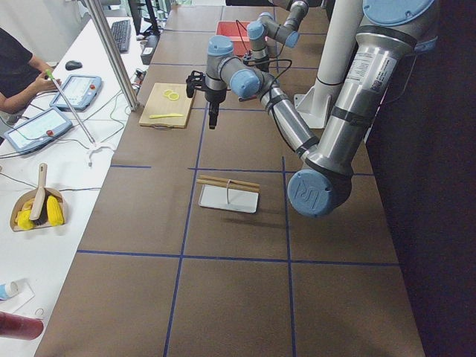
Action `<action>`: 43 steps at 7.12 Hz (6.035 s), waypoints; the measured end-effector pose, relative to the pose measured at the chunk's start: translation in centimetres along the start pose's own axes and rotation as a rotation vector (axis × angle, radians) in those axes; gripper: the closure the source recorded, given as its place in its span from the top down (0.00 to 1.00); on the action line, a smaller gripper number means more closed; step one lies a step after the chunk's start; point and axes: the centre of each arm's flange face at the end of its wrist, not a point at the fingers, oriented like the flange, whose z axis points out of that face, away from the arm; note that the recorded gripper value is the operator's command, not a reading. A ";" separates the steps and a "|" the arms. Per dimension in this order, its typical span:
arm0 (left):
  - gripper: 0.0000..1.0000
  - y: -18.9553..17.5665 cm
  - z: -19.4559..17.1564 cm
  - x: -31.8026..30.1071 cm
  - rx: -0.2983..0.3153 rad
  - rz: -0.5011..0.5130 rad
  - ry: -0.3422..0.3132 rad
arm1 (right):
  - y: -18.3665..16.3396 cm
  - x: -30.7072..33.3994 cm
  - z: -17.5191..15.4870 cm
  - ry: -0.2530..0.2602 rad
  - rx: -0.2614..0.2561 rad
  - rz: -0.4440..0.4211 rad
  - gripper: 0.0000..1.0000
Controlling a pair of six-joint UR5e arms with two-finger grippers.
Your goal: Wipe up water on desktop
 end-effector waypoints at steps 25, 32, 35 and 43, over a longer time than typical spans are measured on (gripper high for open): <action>1.00 -4.0 -1.7 -34.6 -0.123 0.231 -0.070 | -18.7 47.8 -28.7 0.017 0.170 -0.280 1.00; 1.00 1.3 1.9 -48.6 -0.216 0.129 -0.058 | -20.0 61.8 -24.3 -0.133 0.259 -0.162 1.00; 1.00 2.5 2.7 -50.0 -0.237 0.097 -0.058 | -21.8 66.1 -20.1 -0.149 0.230 -0.128 1.00; 1.00 2.8 3.3 -50.7 -0.252 0.083 -0.057 | -25.1 67.7 -19.1 -0.127 0.324 -0.079 1.00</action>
